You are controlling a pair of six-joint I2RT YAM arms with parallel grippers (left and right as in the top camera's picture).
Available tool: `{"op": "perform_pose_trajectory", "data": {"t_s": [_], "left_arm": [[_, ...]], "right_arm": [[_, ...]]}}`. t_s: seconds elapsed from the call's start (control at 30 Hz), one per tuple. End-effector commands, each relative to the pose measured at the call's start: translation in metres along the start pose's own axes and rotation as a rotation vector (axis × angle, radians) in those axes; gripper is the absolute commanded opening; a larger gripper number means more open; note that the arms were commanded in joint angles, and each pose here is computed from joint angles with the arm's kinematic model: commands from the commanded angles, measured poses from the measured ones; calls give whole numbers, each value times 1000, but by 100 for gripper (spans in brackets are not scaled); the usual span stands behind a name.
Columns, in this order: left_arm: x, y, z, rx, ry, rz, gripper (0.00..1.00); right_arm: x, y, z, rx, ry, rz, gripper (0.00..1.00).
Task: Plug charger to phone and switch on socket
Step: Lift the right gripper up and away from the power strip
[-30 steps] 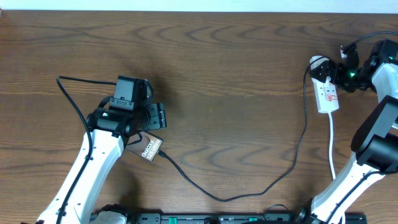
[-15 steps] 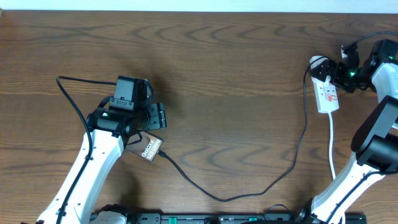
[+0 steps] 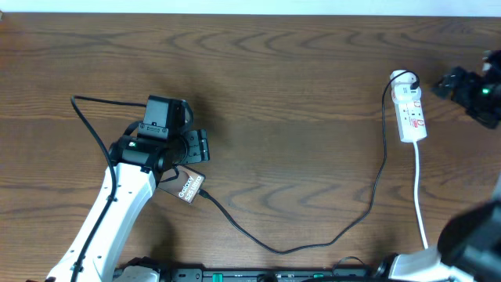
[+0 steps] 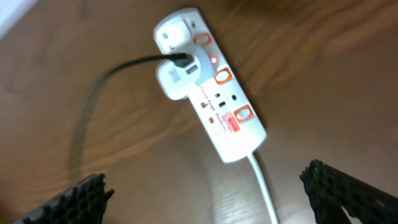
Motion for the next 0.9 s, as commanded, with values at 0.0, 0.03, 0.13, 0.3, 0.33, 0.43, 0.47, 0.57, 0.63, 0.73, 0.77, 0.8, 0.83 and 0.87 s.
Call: {"op": "perform_pose_trajectory", "data": {"t_s": [0.0,0.03,0.13,0.3,0.33,0.43,0.47,0.57,0.63,0.73,0.77,0.8,0.83,0.87], "left_arm": [[3,3,-1,-18,7,-15,75],[3,4,-1,-18,7,-15,75],[3,4,-1,-18,7,-15,75],[3,4,-1,-18,7,-15,75],[3,4,-1,-18,7,-15,75],[3,4,-1,-18,7,-15,75],[3,3,-1,-18,7,-15,75],[3,3,-1,-18,7,-15,75],[3,4,-1,-18,7,-15,75],[3,4,-1,-18,7,-15,75],[3,3,-1,-18,7,-15,75],[3,4,-1,-18,7,-15,75],[3,4,-1,-18,7,-15,75],[3,3,-1,-18,7,-15,75]], "right_arm": [[48,-14,8,-98,-35,-75,99],[57,-16,10,-93,-31,-92,99],[77,-22,15,-79,-21,-145,99],[92,-26,19,-68,-14,-186,99],[92,-26,19,-68,-14,-187,99],[91,-26,19,-69,-14,-183,99],[91,-26,19,-69,-14,-183,99],[91,-26,19,-69,-14,-183,99],[91,-26,19,-69,-15,-183,99],[91,-26,19,-69,-14,-183,99],[91,-26,19,-69,-14,-182,99],[91,-26,19,-69,-14,-183,99],[91,-26,19,-69,-14,-183,99],[91,-26,19,-69,-15,-183,99]]}}
Point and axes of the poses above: each gripper's point midway between its finger pads, its own x axis back along the fingers, its own z axis along the line the jaws close on, y = z × x, the point moved 9 cm from there along x, back along the fingers
